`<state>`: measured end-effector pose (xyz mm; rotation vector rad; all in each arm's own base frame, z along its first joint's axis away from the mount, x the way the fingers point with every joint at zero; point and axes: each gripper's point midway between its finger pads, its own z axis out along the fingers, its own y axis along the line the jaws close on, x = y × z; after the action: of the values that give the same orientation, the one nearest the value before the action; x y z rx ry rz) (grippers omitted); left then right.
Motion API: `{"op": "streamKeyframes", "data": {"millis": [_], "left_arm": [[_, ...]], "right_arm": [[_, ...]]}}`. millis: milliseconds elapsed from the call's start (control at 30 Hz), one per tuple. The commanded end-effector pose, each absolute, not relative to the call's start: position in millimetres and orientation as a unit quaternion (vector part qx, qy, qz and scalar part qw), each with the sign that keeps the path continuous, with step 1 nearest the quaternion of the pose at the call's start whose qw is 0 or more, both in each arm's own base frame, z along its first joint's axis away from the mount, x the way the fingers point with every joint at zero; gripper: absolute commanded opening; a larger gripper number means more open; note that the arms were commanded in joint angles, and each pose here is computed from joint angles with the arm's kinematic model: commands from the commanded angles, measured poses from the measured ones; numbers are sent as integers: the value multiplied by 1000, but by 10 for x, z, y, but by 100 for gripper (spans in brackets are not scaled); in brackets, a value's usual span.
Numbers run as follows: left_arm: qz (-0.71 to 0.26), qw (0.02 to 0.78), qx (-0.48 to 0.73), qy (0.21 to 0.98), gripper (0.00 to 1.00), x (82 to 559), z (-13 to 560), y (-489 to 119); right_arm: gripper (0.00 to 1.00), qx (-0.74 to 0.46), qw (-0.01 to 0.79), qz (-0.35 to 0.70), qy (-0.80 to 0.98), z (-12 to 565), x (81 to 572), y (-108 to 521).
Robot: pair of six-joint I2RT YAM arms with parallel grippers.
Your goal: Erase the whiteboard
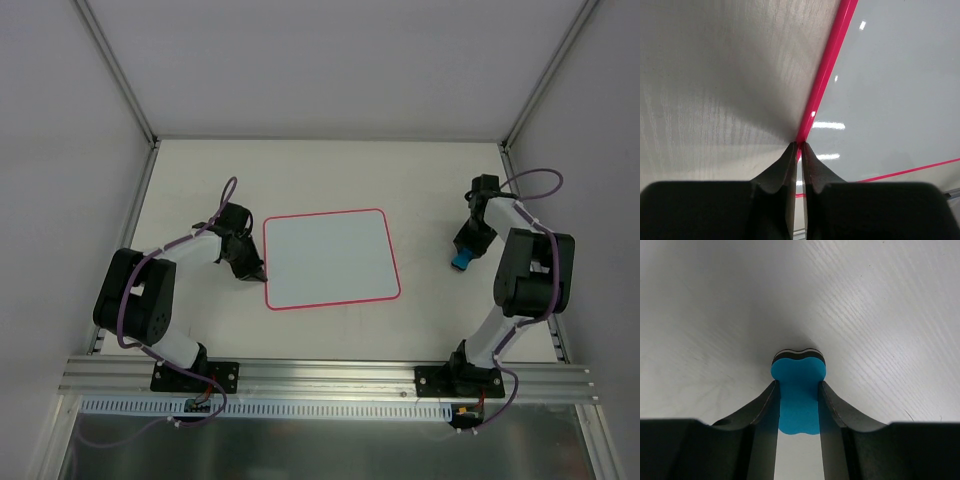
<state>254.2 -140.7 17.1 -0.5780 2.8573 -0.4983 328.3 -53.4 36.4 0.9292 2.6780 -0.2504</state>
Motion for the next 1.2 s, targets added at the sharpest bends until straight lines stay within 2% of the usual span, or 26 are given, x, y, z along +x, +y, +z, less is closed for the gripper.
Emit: {"op": "streamKeyframes", "data": {"millis": [0, 33, 100, 133, 200, 233, 300, 333, 400, 433, 467, 533, 567, 733, 867, 967, 1167], "left_arm": [[-132, 98, -194, 967, 11, 2564, 159, -1265], [-132, 101, -195, 967, 15, 2565, 173, -1260], [-131, 110, -194, 966, 27, 2596, 209, -1252], [-132, 115, -194, 965, 30, 2607, 238, -1245], [-131, 127, -194, 964, 38, 2641, 300, -1232], [-131, 132, -191, 964, 41, 2662, 334, -1231], [-133, 141, -188, 963, 46, 2685, 413, -1233], [-134, 144, -186, 963, 52, 2695, 450, -1229], [-137, 165, -179, 960, 61, 2740, 647, -1224], [-138, 176, -177, 958, 68, 2764, 733, -1210], [-142, 197, -168, 955, 80, 2834, 894, -1211], [-134, 237, -160, 949, 90, 2876, 1194, -1137], [-135, 271, -145, 942, 99, 2971, 1454, -1121], [-112, 425, -110, 891, 99, 3032, 2617, -850], [-81, 555, -84, 824, 99, 2915, 3640, -571], [-57, 621, -81, 777, 99, 2701, 4193, -363], [-14, 699, -86, 709, 99, 2246, 4846, -24]], "right_arm": [[12, 302, 116, -87, 942, 227, 3186, -518], [19, 301, 115, -88, 943, 222, 3183, -524], [25, 301, 115, -88, 943, 229, 3172, -523], [35, 299, 117, -87, 943, 243, 3172, -519], [48, 300, 124, -85, 942, 295, 3174, -522], [64, 300, 128, -84, 941, 323, 3174, -524], [77, 300, 143, -80, 940, 449, 3170, -525], [89, 299, 144, -81, 940, 512, 3141, -531], [99, 292, 184, -77, 935, 814, 3193, -558], [99, 287, 192, -78, 935, 936, 3174, -566], [99, 283, 210, -82, 932, 1081, 3195, -594], [99, 270, 262, -84, 923, 1570, 3225, -647], [99, 265, 281, -84, 918, 1755, 3230, -658], [99, 237, 424, -76, 871, 2943, 3139, -691], [99, 198, 552, -73, 807, 3964, 2807, -656], [99, 175, 601, -78, 776, 4364, 2592, -635], [99, 129, 704, -69, 695, 5033, 2042, -489]]}}
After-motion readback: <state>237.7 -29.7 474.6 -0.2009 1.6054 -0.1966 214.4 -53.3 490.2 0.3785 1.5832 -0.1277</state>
